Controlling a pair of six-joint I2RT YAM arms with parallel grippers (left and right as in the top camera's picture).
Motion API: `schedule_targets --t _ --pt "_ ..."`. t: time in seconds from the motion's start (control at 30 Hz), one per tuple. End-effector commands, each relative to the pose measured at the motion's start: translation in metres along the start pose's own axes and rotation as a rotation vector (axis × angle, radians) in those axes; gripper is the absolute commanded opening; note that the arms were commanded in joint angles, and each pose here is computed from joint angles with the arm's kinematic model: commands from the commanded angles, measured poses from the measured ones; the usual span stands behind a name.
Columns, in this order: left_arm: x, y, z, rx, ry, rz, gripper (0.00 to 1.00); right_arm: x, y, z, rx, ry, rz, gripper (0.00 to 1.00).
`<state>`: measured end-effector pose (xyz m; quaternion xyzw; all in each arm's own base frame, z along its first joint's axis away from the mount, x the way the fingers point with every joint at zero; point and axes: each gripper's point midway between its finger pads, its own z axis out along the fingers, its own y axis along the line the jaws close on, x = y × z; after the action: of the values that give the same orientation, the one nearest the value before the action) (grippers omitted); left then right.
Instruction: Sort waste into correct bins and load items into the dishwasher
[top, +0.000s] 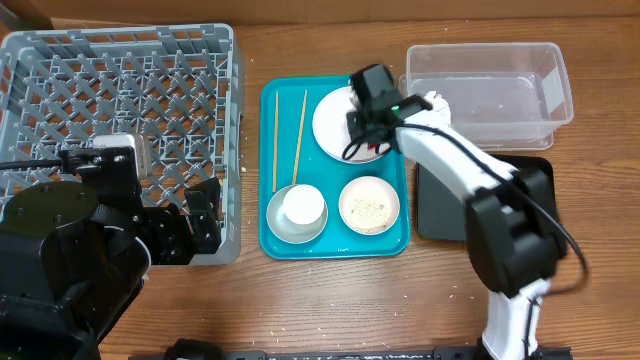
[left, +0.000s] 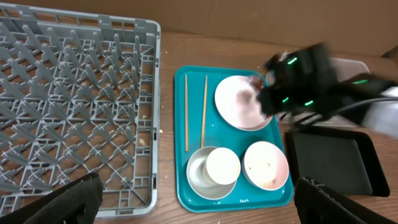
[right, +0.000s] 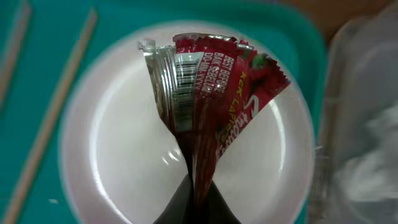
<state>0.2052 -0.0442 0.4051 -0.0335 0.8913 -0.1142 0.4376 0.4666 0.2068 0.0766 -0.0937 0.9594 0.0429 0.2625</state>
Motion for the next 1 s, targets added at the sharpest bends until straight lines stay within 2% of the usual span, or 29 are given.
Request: schedule_targets --t 0.0,0.13,0.3,0.33,0.37,0.4,0.47,0.6,0.7,0.8,0.97 --pt "-0.001 0.000 -0.003 0.001 -0.008 -0.013 1.00 -0.084 -0.023 -0.114 -0.033 -0.291 0.102 0.04" --pt "0.014 -0.005 -0.002 0.035 0.060 -0.014 1.00 -0.077 -0.071 -0.119 0.023 -0.257 0.232 0.04" --pt "0.014 -0.005 0.000 0.037 0.069 -0.015 1.00 -0.043 -0.126 -0.075 0.106 -0.126 0.326 0.04" --pt "0.014 -0.005 0.000 0.037 0.069 -0.015 1.00 -0.040 -0.130 -0.072 0.102 -0.112 0.333 0.13" --pt "0.014 -0.005 0.000 0.037 0.070 -0.015 1.00 -0.038 -0.131 -0.072 0.087 -0.100 0.339 0.42" --pt "0.014 -0.005 0.000 0.036 0.071 -0.015 1.00 -0.037 -0.129 -0.074 0.065 -0.091 0.343 0.57" --pt "0.014 -0.005 0.001 0.036 0.071 -0.015 1.00 -0.041 -0.119 -0.091 0.002 -0.087 0.346 0.65" --pt "0.013 -0.006 0.001 0.037 0.065 -0.015 1.00 -0.051 -0.084 -0.147 -0.157 -0.113 0.320 0.66" --pt "0.009 -0.006 0.001 0.037 0.050 -0.013 1.00 -0.043 -0.057 -0.186 -0.223 -0.120 0.280 0.66" --pt "0.001 -0.003 0.001 0.016 0.016 -0.012 1.00 -0.013 -0.014 -0.209 -0.274 -0.039 0.199 0.62" --pt "-0.004 0.009 0.001 -0.053 -0.013 -0.012 1.00 0.050 0.040 -0.196 -0.299 0.180 0.096 0.53"
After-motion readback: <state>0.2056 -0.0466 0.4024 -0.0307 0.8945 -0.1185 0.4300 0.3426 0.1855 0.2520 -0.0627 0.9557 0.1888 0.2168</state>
